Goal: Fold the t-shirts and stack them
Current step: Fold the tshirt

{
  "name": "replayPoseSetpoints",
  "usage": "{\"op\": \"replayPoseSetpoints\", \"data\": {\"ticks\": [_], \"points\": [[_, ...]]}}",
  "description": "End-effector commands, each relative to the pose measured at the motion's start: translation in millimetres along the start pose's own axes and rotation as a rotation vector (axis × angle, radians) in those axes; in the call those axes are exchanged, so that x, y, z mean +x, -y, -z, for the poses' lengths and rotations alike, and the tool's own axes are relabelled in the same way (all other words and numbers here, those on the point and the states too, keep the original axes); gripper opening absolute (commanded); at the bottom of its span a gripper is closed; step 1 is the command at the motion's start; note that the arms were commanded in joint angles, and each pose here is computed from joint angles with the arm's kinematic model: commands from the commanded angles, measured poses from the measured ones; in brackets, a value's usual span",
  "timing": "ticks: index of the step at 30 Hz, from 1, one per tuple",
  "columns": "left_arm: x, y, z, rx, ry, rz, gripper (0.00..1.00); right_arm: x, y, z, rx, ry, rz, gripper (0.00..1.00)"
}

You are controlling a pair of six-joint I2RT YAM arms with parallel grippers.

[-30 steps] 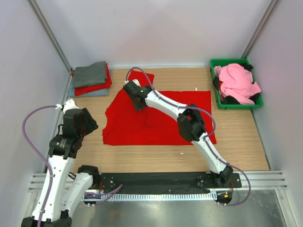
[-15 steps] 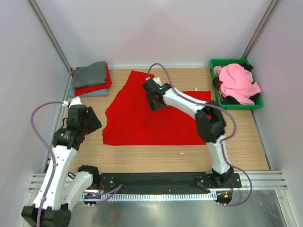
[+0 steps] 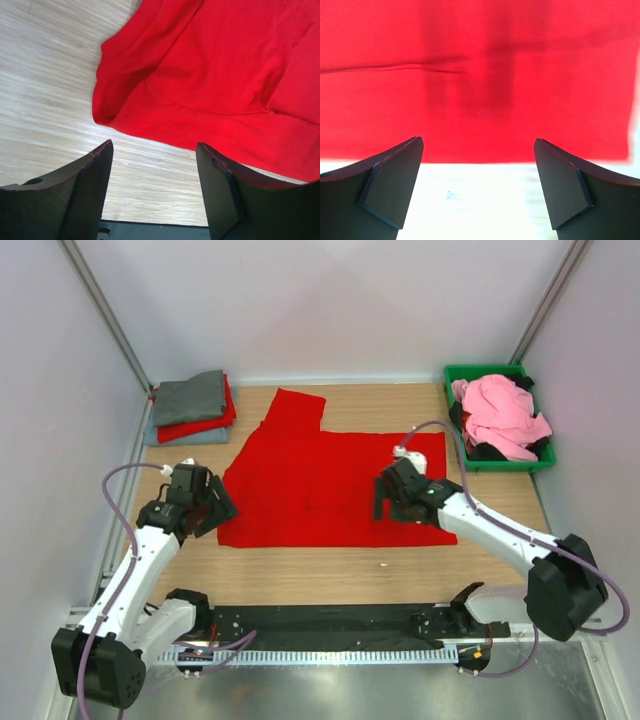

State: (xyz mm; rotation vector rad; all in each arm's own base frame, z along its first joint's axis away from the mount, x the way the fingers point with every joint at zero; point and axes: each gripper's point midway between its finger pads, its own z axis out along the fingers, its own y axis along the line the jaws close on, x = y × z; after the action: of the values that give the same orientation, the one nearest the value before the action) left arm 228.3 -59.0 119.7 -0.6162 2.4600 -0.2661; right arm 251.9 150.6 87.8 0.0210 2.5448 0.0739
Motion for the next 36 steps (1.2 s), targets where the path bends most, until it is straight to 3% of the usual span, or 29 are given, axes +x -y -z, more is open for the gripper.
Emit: {"op": "replayPoseSetpoints", "data": {"ticks": [1,8,14,17,24,27,29,30,33,34,36], "points": [[-3.8,1.6,0.0,-0.014,0.037,0.074,0.69,-22.5,50.3,18.1,0.043,0.111,-0.295,1.00],[29.9,-18.1,-22.7,-0.104,-0.056,0.158,0.70,5.7,126.4,33.7,0.121,0.148,-0.689,1.00],[46.4,-23.7,-33.5,-0.116,-0.062,0.189,0.70,37.7,124.0,8.1,0.051,0.020,-0.892,0.97],[50.3,-26.7,-38.8,-0.122,-0.059,0.189,0.70,53.9,113.3,-8.7,-0.012,-0.040,-0.973,0.93],[52.6,-33.9,-52.3,-0.133,-0.029,0.184,0.69,75.9,118.3,-28.1,0.035,-0.088,-0.996,0.87],[55.1,-36.8,-60.1,-0.149,-0.034,0.183,0.68,74.4,121.3,-29.1,0.047,-0.068,-1.005,0.79],[57.2,-38.7,-65.5,-0.158,-0.038,0.180,0.66,71.4,122.1,-28.7,0.046,-0.054,-1.007,0.68],[56.5,-39.6,-66.9,-0.164,-0.032,0.178,0.64,70.6,122.8,-28.3,0.049,-0.049,-1.005,0.57],[54.5,-41.9,-71.0,-0.175,-0.018,0.177,0.61,68.3,122.7,-28.7,0.042,-0.040,-1.006,0.40],[52.9,-42.3,-72.1,-0.178,-0.011,0.172,0.59,67.5,122.2,-29.4,0.035,-0.037,-1.000,0.28],[50.8,-42.9,-73.9,-0.185,-0.003,0.168,0.53,68.0,121.1,-31.1,0.027,-0.040,-0.995,0.16]]}}
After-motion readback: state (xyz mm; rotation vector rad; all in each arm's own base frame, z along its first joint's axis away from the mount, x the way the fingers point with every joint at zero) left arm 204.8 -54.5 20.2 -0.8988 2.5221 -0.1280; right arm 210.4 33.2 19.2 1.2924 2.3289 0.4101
